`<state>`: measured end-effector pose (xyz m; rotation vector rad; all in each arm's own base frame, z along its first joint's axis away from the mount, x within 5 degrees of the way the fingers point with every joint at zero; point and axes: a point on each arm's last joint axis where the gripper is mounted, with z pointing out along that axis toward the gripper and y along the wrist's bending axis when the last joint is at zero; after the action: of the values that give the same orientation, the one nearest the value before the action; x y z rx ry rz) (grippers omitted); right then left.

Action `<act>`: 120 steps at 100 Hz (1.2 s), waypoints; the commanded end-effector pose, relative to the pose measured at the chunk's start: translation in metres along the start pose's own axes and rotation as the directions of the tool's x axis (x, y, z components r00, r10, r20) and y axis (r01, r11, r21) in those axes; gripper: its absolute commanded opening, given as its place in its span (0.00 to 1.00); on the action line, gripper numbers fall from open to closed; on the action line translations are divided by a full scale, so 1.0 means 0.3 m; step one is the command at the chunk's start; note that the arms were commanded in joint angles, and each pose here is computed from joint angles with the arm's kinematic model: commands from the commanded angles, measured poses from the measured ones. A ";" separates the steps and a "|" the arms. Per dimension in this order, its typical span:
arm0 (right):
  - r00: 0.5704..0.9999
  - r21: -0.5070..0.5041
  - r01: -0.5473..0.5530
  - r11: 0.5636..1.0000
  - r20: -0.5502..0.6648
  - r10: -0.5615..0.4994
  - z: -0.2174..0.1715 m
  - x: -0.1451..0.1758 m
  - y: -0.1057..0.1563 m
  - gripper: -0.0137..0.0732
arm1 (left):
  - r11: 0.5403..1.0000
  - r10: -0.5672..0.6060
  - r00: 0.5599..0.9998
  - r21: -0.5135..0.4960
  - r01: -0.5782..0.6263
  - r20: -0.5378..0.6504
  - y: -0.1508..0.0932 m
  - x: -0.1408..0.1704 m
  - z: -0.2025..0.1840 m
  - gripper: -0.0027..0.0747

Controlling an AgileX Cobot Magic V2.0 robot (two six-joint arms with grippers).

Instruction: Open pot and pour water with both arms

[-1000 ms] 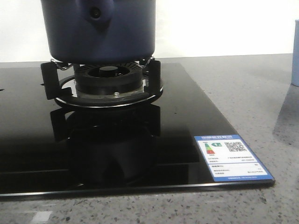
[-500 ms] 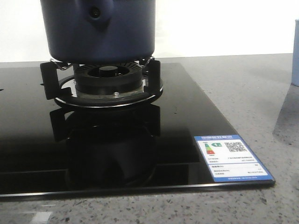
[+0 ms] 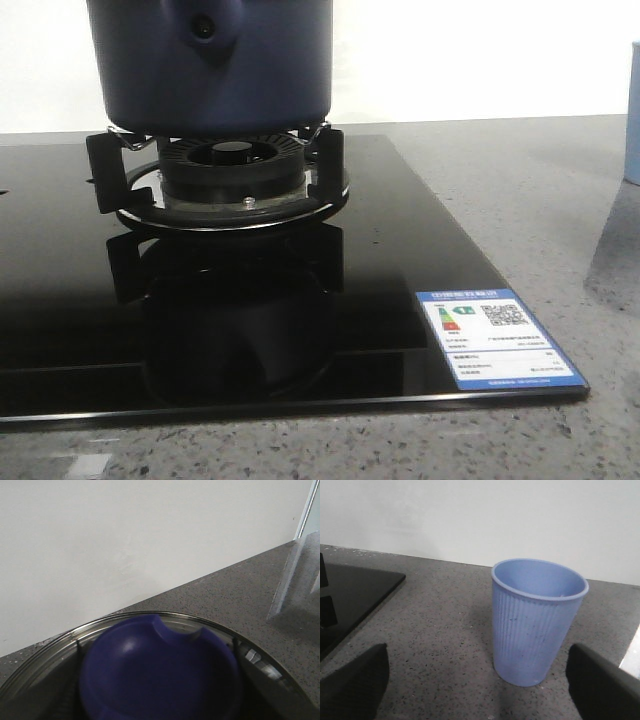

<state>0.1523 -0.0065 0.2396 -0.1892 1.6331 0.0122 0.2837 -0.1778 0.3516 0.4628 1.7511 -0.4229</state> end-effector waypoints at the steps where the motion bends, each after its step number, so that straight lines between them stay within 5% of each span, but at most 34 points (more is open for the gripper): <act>1: 0.996 -0.018 -0.006 1.000 0.088 0.007 0.002 -0.046 0.002 0.91 | 0.999 -0.014 0.987 -0.033 0.019 0.157 0.003 -0.099 -0.043 0.48; 59: 0.996 -0.018 -0.006 1.000 0.088 0.007 0.002 -0.046 0.002 0.91 | 1.000 -0.011 0.993 -0.009 0.013 0.121 -0.023 -0.071 -0.013 0.49; 83: 0.996 -0.019 -0.005 1.000 0.090 0.007 0.002 -0.047 0.002 0.91 | 1.000 -0.013 0.991 -0.011 0.014 0.130 -0.017 -0.083 -0.030 0.78; 109: 0.992 -0.038 -0.004 0.999 0.122 0.008 0.001 -0.057 0.008 0.90 | 0.998 0.070 0.968 -0.011 -0.069 0.242 -0.021 -0.183 -0.169 0.70; 120: 0.990 -0.048 -0.002 0.999 0.140 0.009 0.000 -0.062 0.011 0.77 | 0.994 0.105 0.948 -0.035 -0.099 0.302 -0.006 -0.233 -0.255 0.56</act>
<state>0.1522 -0.0048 0.2419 -0.1989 1.6068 0.0289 0.2515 -0.1641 0.3961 0.5053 1.5876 -0.4032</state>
